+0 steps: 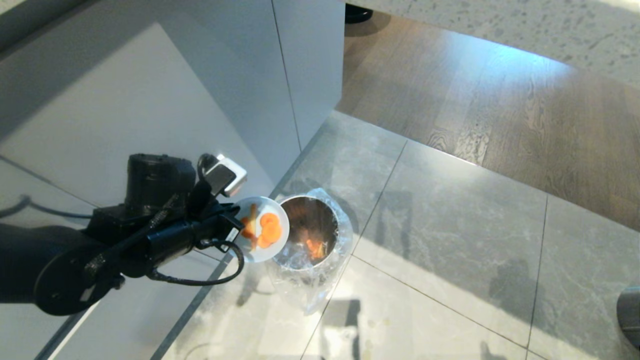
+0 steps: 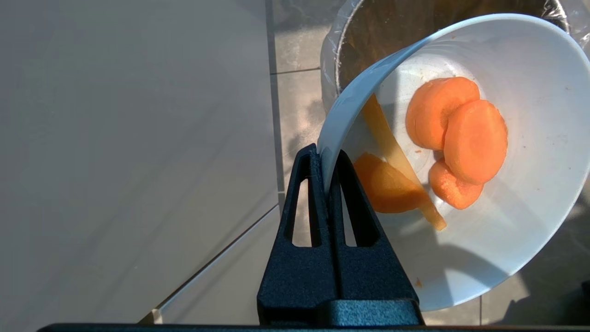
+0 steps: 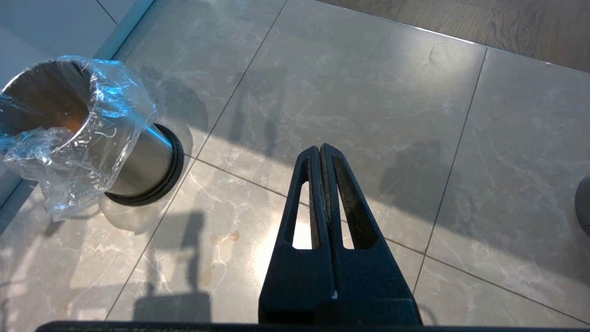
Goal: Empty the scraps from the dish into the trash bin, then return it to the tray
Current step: Pour the leftover food from the bowl into the trash can
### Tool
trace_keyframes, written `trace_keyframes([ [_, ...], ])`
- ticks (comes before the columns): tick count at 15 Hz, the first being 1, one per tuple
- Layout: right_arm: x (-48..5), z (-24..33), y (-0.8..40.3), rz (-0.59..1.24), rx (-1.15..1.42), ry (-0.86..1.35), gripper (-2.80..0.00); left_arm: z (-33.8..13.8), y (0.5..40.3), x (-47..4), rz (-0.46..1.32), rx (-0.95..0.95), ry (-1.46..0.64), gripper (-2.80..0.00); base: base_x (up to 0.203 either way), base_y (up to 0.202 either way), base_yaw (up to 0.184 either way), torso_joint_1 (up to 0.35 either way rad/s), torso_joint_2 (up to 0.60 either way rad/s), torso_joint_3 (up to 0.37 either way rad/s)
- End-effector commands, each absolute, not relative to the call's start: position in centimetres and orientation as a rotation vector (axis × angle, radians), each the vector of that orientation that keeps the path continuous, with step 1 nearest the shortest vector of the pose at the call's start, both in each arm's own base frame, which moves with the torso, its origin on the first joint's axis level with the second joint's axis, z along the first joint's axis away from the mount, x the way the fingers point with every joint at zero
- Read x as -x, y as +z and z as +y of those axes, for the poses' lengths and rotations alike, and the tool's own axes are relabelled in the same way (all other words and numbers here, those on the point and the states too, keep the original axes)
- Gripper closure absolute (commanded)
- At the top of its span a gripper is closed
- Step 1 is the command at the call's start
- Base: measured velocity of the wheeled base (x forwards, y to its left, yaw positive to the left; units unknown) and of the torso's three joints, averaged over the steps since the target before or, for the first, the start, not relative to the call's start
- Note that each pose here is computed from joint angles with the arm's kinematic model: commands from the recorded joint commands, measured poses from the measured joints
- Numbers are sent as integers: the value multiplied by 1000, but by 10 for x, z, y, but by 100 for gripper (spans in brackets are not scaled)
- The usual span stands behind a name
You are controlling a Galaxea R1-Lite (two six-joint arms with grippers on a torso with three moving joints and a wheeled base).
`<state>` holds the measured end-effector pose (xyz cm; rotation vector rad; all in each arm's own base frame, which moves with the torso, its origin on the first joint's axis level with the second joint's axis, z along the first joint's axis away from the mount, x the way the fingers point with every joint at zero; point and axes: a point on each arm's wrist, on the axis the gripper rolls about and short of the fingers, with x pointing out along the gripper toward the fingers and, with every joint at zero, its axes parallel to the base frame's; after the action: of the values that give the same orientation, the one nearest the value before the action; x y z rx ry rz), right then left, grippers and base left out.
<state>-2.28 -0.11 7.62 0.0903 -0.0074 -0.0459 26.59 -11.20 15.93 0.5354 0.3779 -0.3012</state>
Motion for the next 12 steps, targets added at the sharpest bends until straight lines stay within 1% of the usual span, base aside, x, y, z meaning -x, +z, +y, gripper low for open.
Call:
trace_keyframes([
  [1, 23, -1, 76, -8, -91, -46, 0, -112, 161, -265, 369, -549, -302, 0, 0, 0, 0, 0, 0, 0],
  [12, 23, -1, 76, -8, -91, -46, 0, -116, 168, -271, 345, -550, -314, 0, 0, 0, 0, 0, 0, 0],
])
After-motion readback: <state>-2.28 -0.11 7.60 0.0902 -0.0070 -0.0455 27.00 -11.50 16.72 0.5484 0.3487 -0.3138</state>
